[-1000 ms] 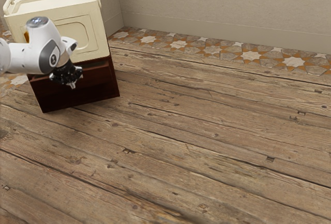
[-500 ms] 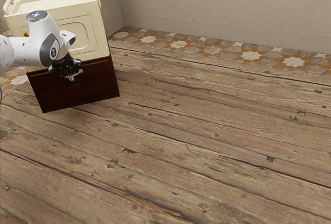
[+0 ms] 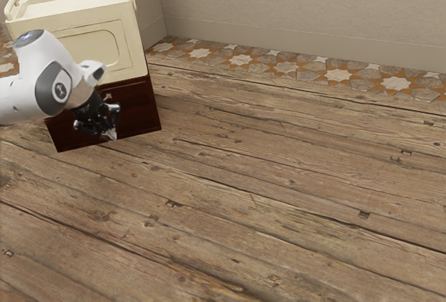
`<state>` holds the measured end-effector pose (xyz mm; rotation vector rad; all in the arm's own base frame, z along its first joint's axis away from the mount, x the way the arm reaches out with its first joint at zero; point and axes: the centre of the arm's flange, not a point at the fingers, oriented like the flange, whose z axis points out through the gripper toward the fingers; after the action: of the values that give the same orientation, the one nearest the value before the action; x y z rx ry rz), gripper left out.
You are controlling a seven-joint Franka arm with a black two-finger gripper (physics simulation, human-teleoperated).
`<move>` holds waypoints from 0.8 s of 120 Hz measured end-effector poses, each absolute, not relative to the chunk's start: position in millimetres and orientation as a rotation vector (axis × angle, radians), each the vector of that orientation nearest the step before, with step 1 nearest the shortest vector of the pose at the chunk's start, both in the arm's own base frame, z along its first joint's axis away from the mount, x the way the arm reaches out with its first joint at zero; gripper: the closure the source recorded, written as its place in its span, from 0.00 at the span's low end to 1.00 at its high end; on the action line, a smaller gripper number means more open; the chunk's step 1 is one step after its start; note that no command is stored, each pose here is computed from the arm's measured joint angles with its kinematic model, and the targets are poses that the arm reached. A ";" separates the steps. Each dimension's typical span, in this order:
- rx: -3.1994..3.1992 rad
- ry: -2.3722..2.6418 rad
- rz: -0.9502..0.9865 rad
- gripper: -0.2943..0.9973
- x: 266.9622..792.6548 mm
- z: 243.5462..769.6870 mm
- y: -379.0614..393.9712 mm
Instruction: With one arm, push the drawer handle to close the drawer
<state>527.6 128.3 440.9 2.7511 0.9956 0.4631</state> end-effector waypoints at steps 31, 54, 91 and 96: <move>2.866 0.497 0.515 0.45 507.2 588.1 -8.1; 3.040 0.291 0.506 0.32 496.4 637.5 -32.2; 3.141 0.200 0.309 0.25 484.8 609.1 -27.3; 3.146 0.191 0.295 0.24 484.2 606.6 -27.1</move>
<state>484.2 -27.1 606.6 3.1461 0.1907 0.2950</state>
